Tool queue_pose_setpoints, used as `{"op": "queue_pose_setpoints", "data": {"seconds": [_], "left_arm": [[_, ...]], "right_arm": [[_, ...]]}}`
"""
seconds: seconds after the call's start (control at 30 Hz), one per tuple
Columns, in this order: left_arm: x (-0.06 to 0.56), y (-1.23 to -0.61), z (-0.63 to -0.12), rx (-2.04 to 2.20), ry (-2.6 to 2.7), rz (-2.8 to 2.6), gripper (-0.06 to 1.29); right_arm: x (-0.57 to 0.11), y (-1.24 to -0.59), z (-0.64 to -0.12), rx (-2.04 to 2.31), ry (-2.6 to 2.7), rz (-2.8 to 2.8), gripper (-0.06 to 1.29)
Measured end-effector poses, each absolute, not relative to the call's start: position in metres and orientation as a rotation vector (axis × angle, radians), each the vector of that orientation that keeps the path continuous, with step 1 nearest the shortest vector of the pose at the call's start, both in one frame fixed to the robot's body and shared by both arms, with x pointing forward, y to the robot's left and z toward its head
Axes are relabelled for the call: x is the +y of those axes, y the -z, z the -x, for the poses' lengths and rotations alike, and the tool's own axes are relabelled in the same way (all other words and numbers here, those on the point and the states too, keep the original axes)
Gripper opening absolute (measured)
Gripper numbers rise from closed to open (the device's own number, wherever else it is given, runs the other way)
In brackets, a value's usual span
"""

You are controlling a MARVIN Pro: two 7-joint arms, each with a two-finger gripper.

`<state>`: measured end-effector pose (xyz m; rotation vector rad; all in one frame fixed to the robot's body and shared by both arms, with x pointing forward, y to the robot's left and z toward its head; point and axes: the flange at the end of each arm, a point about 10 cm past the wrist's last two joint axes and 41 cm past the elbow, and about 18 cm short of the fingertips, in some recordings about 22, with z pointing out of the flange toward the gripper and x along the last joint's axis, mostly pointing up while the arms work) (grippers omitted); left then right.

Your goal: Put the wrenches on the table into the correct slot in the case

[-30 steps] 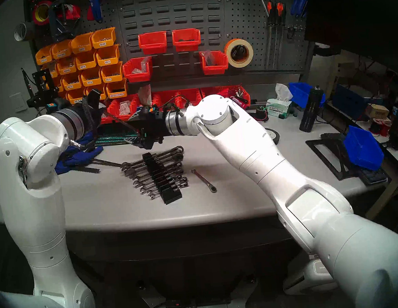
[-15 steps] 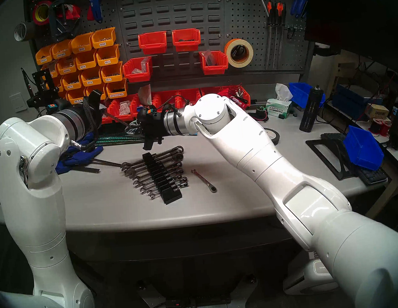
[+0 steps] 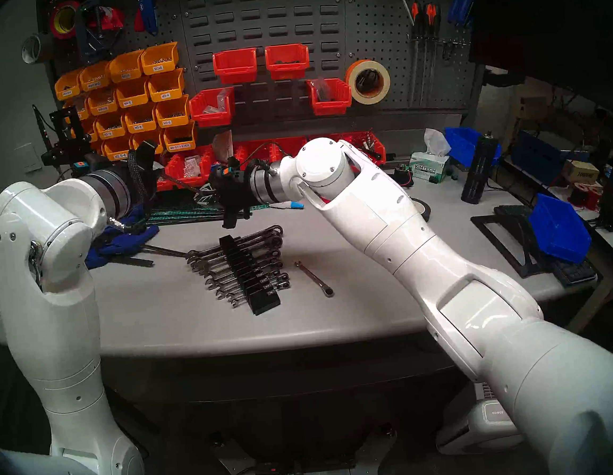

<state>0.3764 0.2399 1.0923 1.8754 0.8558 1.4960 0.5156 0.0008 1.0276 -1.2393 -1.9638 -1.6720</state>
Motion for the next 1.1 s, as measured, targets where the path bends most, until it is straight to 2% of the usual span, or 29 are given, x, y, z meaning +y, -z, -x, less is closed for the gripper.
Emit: {"op": "queue_pose_setpoints", "data": {"seconds": [0.1,0.17,0.3,0.33,0.4,0.43,0.47,0.5,0.53,0.63,0.87,1.07,1.1], "left_arm": [[0.240,-1.091,-0.376,0.858,-1.495,-1.881,-0.02],[0.241,-1.091,-0.376,0.860,-1.496,-1.881,-0.02],[0.242,-1.092,-0.376,0.863,-1.497,-1.880,-0.02],[0.242,-1.092,-0.376,0.863,-1.497,-1.880,-0.02],[0.243,-1.092,-0.375,0.863,-1.496,-1.879,-0.02],[0.243,-1.092,-0.375,0.864,-1.496,-1.878,-0.02],[0.243,-1.092,-0.375,0.864,-1.496,-1.878,-0.02],[0.243,-1.092,-0.375,0.864,-1.495,-1.878,-0.02],[0.243,-1.092,-0.375,0.864,-1.495,-1.877,-0.02],[0.244,-1.092,-0.375,0.866,-1.494,-1.877,-0.02],[0.244,-1.092,-0.375,0.875,-1.493,-1.877,-0.02],[0.246,-1.091,-0.375,0.882,-1.492,-1.883,-0.02],[0.246,-1.091,-0.375,0.882,-1.492,-1.884,-0.02]], "right_arm": [[0.002,-1.028,-0.514,-2.035,1.667,1.230,0.02],[0.003,-1.026,-0.513,-2.078,1.660,1.228,0.11],[0.003,-1.023,-0.513,-2.151,1.650,1.226,0.22],[0.003,-1.023,-0.512,-2.164,1.650,1.226,0.36],[0.002,-1.024,-0.512,-2.181,1.653,1.224,0.41],[0.002,-1.025,-0.512,-2.192,1.659,1.221,0.75],[0.002,-1.026,-0.512,-2.195,1.661,1.220,0.81],[0.002,-1.027,-0.512,-2.200,1.664,1.218,0.80],[0.002,-1.028,-0.512,-2.208,1.671,1.213,0.71],[0.004,-1.031,-0.511,-2.220,1.687,1.201,0.55],[0.010,-1.041,-0.505,-2.253,1.750,1.154,0.54],[0.011,-1.050,-0.501,-2.288,1.808,1.129,0.39],[0.011,-1.051,-0.501,-2.292,1.812,1.128,0.30]]}}
